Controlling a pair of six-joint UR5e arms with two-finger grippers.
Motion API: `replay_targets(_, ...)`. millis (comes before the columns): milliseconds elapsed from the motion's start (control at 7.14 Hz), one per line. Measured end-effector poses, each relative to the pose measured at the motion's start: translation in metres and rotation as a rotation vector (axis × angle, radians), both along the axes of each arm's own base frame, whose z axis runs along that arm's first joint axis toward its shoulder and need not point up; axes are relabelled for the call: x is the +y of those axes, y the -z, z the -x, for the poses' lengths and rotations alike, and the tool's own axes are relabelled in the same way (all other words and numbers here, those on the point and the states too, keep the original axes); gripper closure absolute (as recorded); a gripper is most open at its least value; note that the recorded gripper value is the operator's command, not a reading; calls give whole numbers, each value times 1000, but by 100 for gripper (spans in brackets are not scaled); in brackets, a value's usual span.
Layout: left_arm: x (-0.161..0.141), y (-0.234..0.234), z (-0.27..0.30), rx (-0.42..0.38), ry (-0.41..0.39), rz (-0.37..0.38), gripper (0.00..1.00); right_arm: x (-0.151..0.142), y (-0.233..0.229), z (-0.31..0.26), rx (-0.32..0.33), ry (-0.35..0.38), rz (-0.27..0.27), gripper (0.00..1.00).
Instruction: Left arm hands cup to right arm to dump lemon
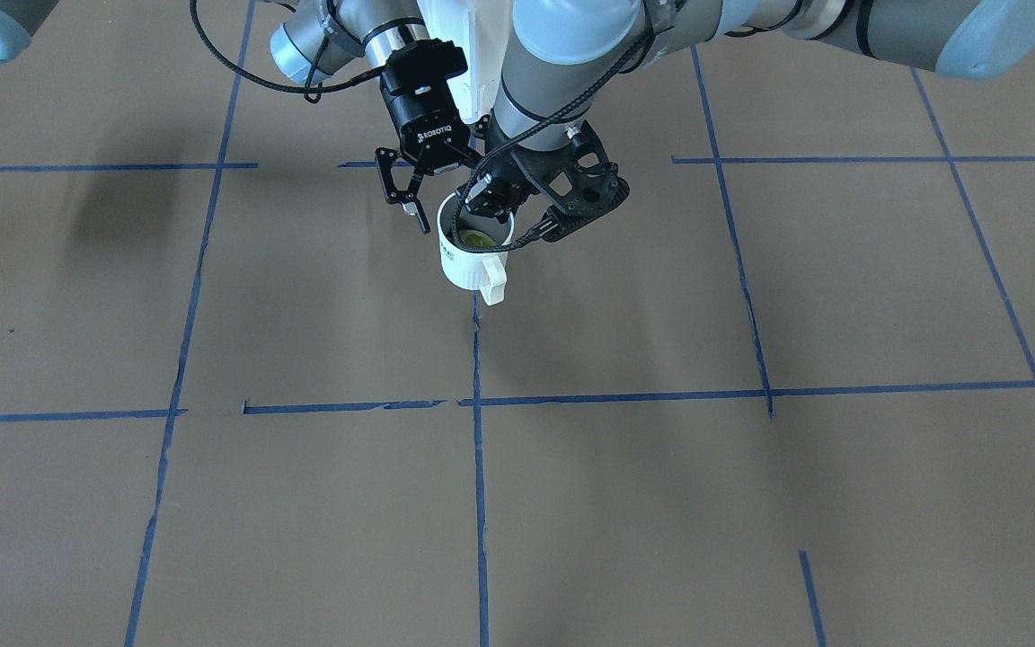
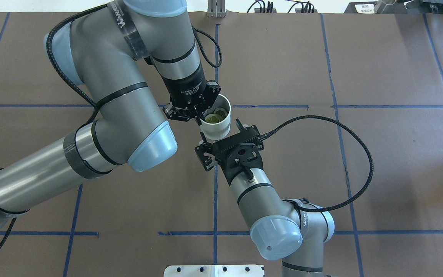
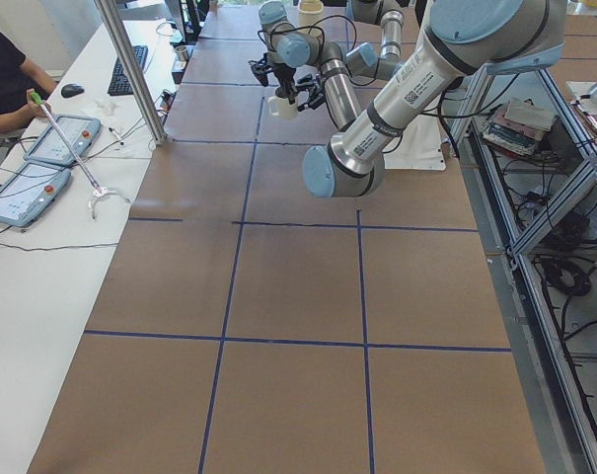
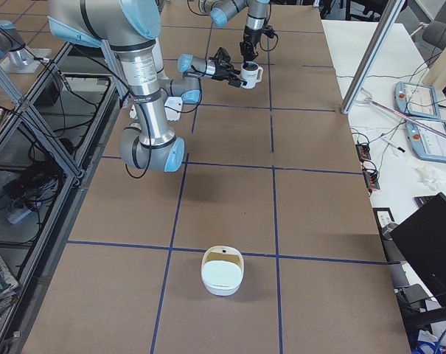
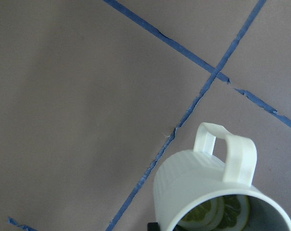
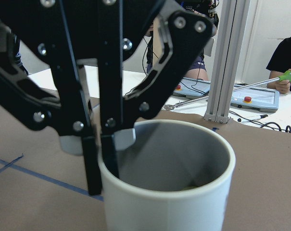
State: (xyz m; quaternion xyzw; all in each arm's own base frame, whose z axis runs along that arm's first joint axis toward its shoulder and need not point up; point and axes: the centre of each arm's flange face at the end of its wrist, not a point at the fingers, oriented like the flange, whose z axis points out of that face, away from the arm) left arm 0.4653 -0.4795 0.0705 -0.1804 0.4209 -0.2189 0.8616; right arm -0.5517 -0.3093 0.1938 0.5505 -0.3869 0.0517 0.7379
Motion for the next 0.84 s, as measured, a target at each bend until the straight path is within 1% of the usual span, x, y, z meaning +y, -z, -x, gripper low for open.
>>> replay_targets(420, 12, 8, 1, 18, -5, -1, 100, 0, 1, 0, -5, -3, 0, 0)
replay_targets(841, 18, 11, -1, 28, -17, 2, 100, 0, 1, 0, -5, -6, -1, 3)
